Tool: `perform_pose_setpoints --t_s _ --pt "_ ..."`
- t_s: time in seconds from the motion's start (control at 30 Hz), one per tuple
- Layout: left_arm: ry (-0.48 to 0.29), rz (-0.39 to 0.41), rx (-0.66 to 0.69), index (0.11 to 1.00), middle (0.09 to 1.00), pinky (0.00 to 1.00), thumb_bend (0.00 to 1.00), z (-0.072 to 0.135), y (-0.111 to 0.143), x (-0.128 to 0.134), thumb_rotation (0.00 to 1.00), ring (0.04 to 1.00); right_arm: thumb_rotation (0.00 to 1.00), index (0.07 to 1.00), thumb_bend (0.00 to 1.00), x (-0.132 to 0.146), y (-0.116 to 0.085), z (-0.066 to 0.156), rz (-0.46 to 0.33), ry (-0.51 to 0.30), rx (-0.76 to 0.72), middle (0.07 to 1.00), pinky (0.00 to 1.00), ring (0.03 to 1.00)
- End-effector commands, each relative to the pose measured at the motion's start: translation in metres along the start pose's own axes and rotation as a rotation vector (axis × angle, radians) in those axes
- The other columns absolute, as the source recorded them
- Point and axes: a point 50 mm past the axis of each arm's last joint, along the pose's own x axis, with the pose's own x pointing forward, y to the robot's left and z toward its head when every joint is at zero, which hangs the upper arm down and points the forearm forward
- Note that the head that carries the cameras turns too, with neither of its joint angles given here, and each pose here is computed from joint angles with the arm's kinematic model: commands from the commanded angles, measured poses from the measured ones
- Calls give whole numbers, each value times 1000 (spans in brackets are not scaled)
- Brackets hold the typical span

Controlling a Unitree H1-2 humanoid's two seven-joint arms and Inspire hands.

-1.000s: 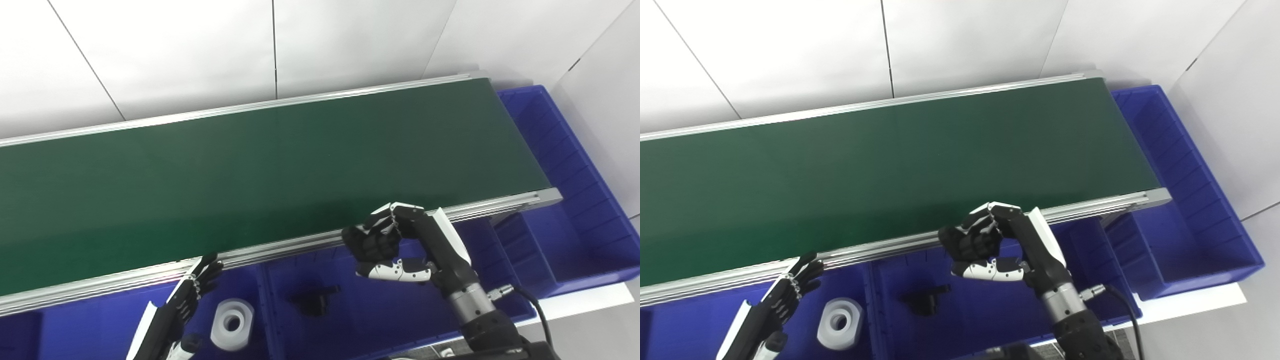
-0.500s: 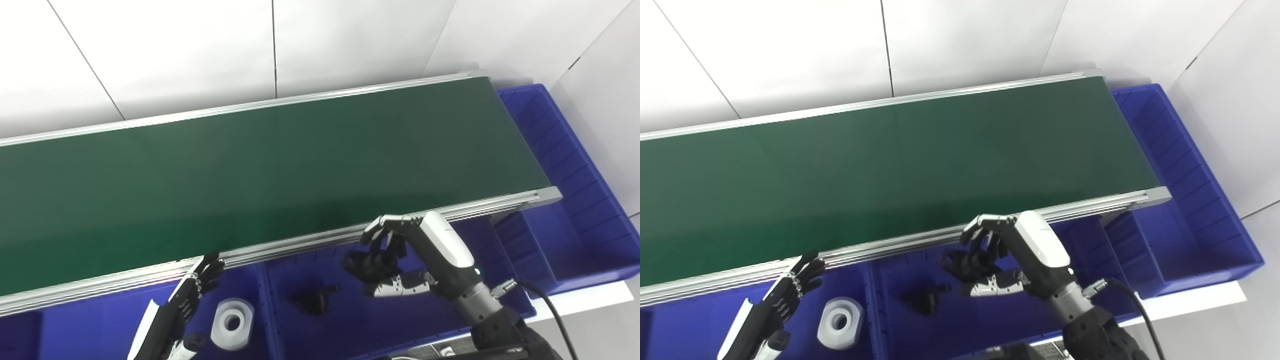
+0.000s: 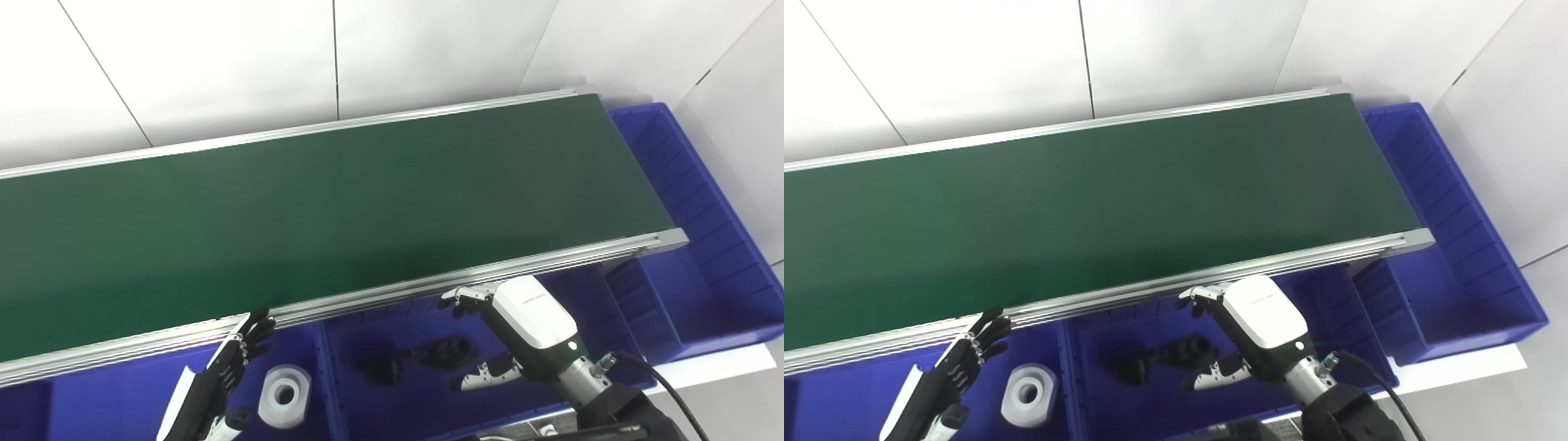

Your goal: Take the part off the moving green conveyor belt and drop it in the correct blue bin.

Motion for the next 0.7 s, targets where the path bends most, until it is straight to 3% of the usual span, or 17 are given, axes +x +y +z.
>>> perform_pose_setpoints --t_s 0.0,0.13,0.43,0.67 --pt "-35 5 1 908 898 864 975 9 -2 0 893 897 684 812 996 -2 -9 4 -13 19 -20 876 907 866" --pt "-36 5 -2 907 897 869 978 9 -2 0 889 898 727 849 1000 -1 -10 4 6 27 -34 919 966 913" --pt "-37 5 -3 910 901 868 975 9 -3 -1 893 900 786 872 1000 -1 -11 6 8 34 -38 914 958 904" --pt "-37 3 -3 910 902 870 967 10 -4 -1 891 901 730 849 1000 -3 -12 6 -38 11 30 887 895 865"
